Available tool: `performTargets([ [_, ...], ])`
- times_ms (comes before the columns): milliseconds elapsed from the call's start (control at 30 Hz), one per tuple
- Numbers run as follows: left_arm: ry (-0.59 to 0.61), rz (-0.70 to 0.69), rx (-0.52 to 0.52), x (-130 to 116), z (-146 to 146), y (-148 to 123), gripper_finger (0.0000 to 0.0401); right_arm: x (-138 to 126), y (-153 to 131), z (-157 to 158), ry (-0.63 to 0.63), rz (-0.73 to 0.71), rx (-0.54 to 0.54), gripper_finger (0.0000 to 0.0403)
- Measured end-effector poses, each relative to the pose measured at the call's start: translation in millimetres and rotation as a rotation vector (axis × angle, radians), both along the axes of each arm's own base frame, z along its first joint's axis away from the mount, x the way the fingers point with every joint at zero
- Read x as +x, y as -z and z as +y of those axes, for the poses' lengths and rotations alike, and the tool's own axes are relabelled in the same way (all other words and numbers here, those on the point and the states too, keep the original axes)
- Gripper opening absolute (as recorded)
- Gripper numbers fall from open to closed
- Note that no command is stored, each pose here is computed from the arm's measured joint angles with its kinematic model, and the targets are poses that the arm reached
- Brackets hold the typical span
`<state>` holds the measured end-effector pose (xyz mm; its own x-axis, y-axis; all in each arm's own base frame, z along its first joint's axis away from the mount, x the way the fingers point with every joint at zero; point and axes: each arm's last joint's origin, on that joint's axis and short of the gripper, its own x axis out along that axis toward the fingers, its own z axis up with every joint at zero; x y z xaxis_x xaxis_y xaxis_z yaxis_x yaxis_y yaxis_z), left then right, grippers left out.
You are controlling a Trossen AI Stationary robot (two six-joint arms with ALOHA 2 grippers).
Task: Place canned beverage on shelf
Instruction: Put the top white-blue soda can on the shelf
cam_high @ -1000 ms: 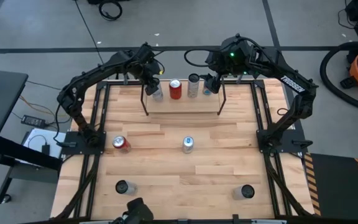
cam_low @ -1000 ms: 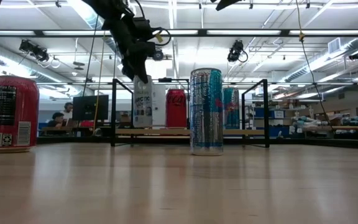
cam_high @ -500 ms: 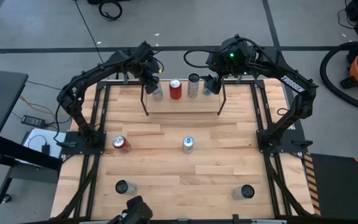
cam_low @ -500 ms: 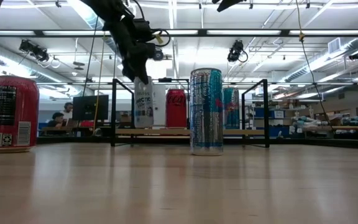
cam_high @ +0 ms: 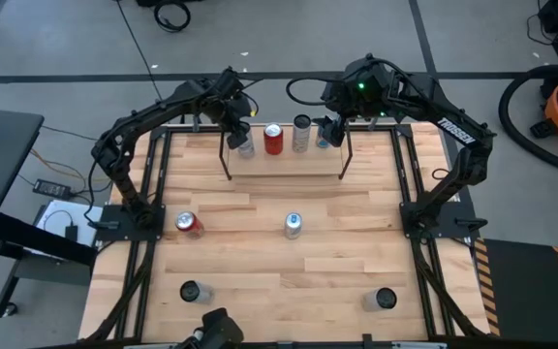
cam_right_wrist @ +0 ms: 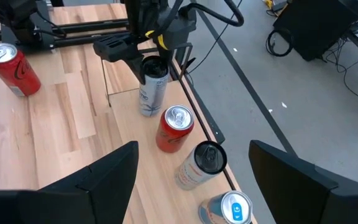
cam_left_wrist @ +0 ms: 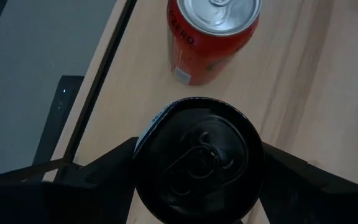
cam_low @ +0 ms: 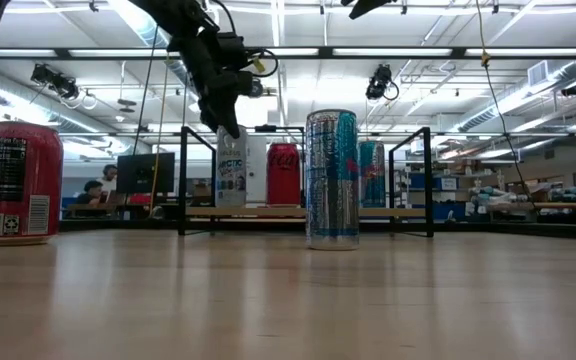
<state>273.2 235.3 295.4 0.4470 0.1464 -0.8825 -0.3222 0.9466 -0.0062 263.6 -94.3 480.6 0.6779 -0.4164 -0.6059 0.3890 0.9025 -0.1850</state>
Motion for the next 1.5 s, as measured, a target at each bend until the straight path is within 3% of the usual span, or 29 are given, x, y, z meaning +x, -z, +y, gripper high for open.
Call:
performTargets([
  [667,-0.014,-0.006,0.0,3.8,-2.4,0.3,0.028,-0.1,0.1,0.0,0.001,0.001,0.001,0.0313],
  [867,-0.039,0.036,0.038,2.9,-1.3,2.1,0.0309,-0.3,0.3,0.0,0.027,-0.015,0.032,0.0313],
  [1333,-0.033,0.038,0.044,5.5,-3.6,2.4,0.0318,-1.7,4.2,4.5,-0.058,0.014,0.111,0.0313],
  [1500,-0.015,0.011,0.068,4.7,-10.5,-10.1,0.0318,-1.6,4.2,4.6,-0.059,0.014,0.11,0.0313],
])
